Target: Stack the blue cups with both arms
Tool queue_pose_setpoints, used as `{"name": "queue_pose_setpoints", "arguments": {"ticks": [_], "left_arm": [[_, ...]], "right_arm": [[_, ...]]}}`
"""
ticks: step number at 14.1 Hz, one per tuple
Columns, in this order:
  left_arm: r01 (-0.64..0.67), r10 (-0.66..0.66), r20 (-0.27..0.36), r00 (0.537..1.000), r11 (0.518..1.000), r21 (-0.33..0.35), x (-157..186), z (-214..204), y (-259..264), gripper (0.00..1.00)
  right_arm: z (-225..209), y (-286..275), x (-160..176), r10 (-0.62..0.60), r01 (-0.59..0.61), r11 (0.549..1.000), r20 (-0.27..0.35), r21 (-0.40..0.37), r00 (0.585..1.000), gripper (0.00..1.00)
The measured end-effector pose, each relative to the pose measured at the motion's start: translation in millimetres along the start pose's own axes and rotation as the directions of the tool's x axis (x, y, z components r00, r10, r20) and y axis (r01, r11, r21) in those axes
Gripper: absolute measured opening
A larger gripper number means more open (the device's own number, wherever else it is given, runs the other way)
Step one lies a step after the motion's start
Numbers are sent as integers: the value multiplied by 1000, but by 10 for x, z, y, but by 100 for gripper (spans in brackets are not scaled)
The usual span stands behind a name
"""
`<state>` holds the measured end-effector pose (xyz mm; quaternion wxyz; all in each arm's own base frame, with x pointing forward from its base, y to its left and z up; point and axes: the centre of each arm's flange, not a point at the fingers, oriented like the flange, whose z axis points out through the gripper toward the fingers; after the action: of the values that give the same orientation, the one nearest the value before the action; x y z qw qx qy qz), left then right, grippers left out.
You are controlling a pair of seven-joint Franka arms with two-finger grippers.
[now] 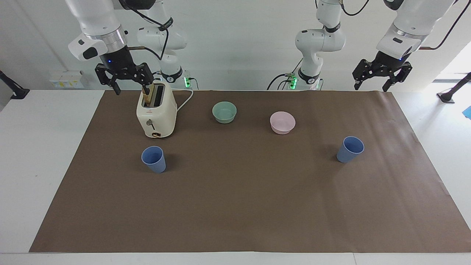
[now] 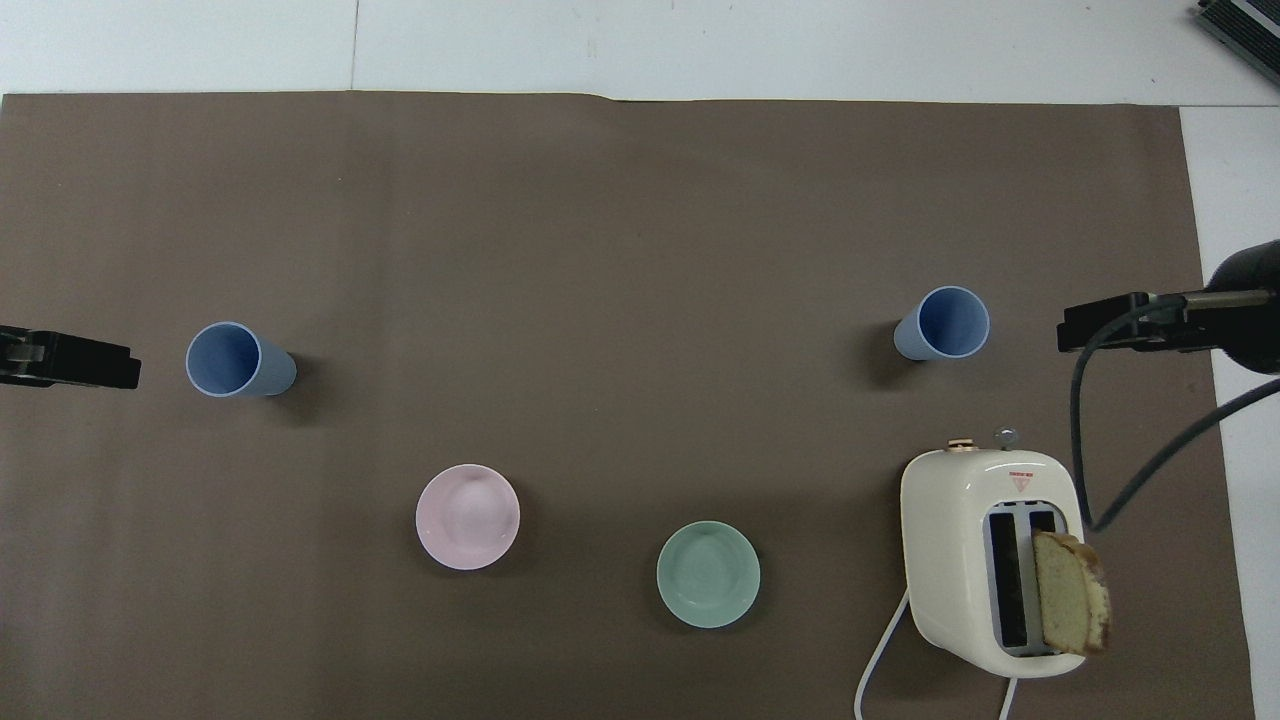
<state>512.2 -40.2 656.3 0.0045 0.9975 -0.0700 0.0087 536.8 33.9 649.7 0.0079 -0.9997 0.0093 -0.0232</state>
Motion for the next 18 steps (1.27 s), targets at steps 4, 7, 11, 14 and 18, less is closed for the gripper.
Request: {"name": "queue_pose_setpoints", "arguments": {"ticks": [4, 7, 11, 14, 18], "left_arm": [[0, 0, 0, 1000, 1000, 0, 0, 1, 1, 100], [-1, 1, -1, 1000, 1000, 0, 1, 1, 5, 100], [0, 0, -7, 1000, 1000, 0, 37, 77, -3, 100], [20, -20, -23, 1000, 1000, 1, 156, 359, -108, 100], [85, -85, -31, 996, 996, 3, 311, 995, -456, 100]], "right_arm": [[0, 0, 0, 0, 0, 1000, 0, 0, 1000, 100], [0, 0, 0, 0, 0, 1000, 0, 0, 1000, 100], [0, 0, 0, 0, 0, 1000, 0, 0, 1000, 100], [0, 0, 0, 0, 0, 1000, 0, 0, 1000, 100], [0, 0, 0, 0, 0, 1000, 0, 0, 1000, 100]]}}
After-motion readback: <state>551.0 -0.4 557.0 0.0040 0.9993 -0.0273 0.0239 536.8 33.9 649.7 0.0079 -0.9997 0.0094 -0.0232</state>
